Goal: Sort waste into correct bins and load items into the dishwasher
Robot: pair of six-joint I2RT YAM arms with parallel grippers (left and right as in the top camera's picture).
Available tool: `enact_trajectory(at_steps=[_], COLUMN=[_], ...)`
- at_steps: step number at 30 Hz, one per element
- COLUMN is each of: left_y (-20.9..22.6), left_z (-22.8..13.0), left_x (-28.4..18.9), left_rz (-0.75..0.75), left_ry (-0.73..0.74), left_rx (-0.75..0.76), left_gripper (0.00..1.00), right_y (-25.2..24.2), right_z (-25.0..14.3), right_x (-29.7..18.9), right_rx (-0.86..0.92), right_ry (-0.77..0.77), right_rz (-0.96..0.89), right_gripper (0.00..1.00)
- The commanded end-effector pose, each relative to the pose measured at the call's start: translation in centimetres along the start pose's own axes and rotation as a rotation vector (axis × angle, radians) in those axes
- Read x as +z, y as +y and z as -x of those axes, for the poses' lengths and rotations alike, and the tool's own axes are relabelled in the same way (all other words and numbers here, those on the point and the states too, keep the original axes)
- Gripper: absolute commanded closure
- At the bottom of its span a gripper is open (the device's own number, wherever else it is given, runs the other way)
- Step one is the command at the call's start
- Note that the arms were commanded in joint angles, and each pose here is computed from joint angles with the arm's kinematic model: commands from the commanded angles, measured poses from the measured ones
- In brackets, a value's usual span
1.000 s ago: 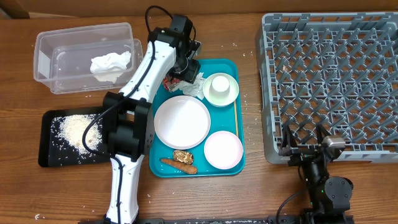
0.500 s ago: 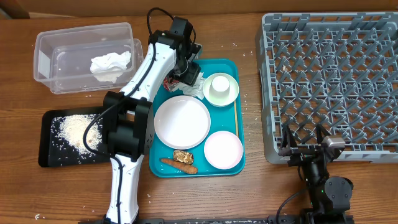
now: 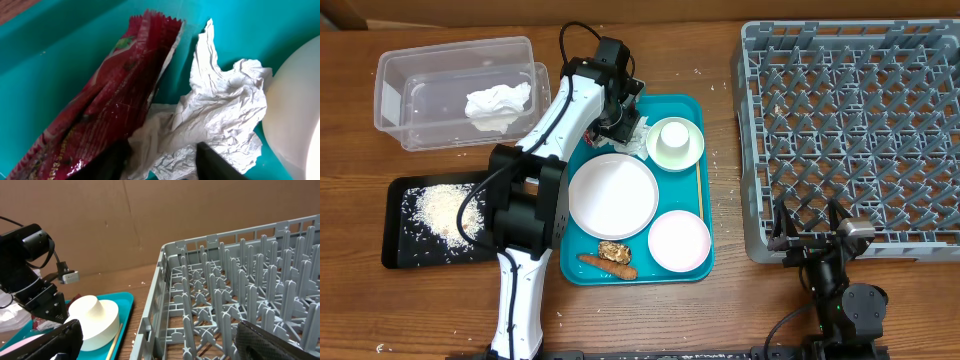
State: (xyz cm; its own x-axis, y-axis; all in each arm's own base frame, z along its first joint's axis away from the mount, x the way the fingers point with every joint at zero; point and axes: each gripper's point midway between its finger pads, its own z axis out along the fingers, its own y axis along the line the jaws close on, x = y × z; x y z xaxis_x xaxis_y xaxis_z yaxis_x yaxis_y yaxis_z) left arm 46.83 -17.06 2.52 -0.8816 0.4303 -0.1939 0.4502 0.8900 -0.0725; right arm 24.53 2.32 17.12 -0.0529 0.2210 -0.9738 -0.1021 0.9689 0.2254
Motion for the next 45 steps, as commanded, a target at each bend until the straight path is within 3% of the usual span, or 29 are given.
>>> enact_trajectory(at_steps=[1, 7, 16, 38, 41, 45], left_y=[-0.8, -1.0, -1.3, -1.7, -0.2, 5.1], left_z=[0.2, -0.2, 0.2, 3.9, 5.0, 5.2], left_x=[0.3, 0.2, -3.6, -14.9, -16.9, -19.2], left_rz=[0.000, -0.003, -0.006, 0.004, 0.057, 0.255], left_ry=[0.000, 0.019, 0.042, -0.128, -0.202, -0.270], left_rx=[0.026, 0.026, 0.020, -0.081, -0.147, -0.333], left_gripper=[0.63, 0.96, 0.96, 0.96, 0.96, 0.96], right_y=[0.0, 0.0, 0.0, 0.0, 0.0, 0.0], right_z=[-0.1, -0.1, -0.1, -0.1, -0.1, -0.1], right_x=[0.0, 0.0, 0.0, 0.0, 0.0, 0.0], right_rx=[-0.008, -0.008, -0.008, -0.008, -0.008, -0.008], right_ry=[-0.007, -0.006, -0.007, -0.006, -0.007, -0.006], right_rz=[-0.001, -0.001, -0.001, -0.001, -0.001, -0.001], right_gripper=[0.00, 0.00, 0.00, 0.00, 0.00, 0.00])
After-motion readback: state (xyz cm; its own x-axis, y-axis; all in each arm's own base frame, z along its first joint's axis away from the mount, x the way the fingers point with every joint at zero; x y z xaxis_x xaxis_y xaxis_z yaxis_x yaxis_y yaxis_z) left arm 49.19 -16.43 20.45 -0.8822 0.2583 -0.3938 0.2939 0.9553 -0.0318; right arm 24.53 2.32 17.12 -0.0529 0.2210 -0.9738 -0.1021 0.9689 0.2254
